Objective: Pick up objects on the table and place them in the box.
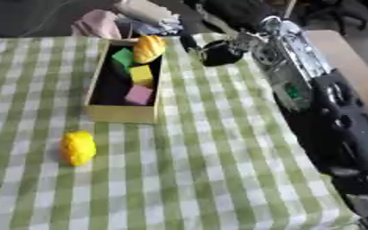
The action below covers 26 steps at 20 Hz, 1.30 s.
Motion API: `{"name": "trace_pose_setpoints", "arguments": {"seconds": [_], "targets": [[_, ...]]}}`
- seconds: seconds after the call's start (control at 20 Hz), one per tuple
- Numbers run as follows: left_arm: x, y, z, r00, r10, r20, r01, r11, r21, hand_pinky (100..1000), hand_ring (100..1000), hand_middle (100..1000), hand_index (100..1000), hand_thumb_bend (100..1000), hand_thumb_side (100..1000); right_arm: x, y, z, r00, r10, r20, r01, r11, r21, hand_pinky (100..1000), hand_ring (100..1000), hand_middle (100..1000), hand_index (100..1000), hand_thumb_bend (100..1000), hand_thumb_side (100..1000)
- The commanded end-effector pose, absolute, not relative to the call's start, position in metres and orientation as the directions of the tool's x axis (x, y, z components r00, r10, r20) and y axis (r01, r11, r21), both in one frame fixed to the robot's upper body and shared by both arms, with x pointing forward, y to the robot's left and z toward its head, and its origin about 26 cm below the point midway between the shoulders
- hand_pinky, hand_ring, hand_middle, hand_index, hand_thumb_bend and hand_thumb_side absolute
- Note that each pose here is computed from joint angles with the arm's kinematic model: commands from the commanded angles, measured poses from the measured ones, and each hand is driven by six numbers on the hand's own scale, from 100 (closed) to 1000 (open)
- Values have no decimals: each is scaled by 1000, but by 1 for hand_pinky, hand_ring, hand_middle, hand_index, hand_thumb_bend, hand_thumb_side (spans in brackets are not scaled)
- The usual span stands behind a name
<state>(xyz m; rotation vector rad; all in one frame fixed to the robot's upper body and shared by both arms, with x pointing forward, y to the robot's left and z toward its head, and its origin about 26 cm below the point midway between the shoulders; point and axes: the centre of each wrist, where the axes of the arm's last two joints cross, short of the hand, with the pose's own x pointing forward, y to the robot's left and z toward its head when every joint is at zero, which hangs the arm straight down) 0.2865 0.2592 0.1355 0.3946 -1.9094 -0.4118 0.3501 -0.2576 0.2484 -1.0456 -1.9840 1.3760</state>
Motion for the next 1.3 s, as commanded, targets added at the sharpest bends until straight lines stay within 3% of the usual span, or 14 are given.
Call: {"name": "trace_pose_setpoints", "arguments": {"seconds": [0.05,0.2,0.35,0.7,1.05,1.3], "targets": [[285,269,154,-387,-524,759,-106,843,528,793,745,735,848,328,621,336,-274,254,-555,829,73,380,330,-864,763,783,809,955,100,100],[285,272,164,-402,-578,710,-92,797,597,793,746,736,849,331,615,328,-285,240,-544,816,195,396,455,-798,740,765,789,944,100,100],[286,275,174,-413,-643,645,-56,724,687,791,749,739,851,340,606,323,-293,232,-531,803,271,412,524,-746,724,751,778,939,100,186],[291,271,194,-442,-775,452,137,440,888,800,766,758,861,391,557,317,-301,225,-525,776,350,433,597,-676,711,741,767,935,100,270],[305,258,205,-510,-825,243,288,102,952,788,755,759,861,446,488,316,-299,225,-548,748,375,430,637,-640,703,733,758,930,100,348],[322,248,200,-537,-839,89,303,-93,948,781,736,758,858,475,454,316,-297,221,-553,736,391,419,651,-632,702,731,755,930,100,405]]}}
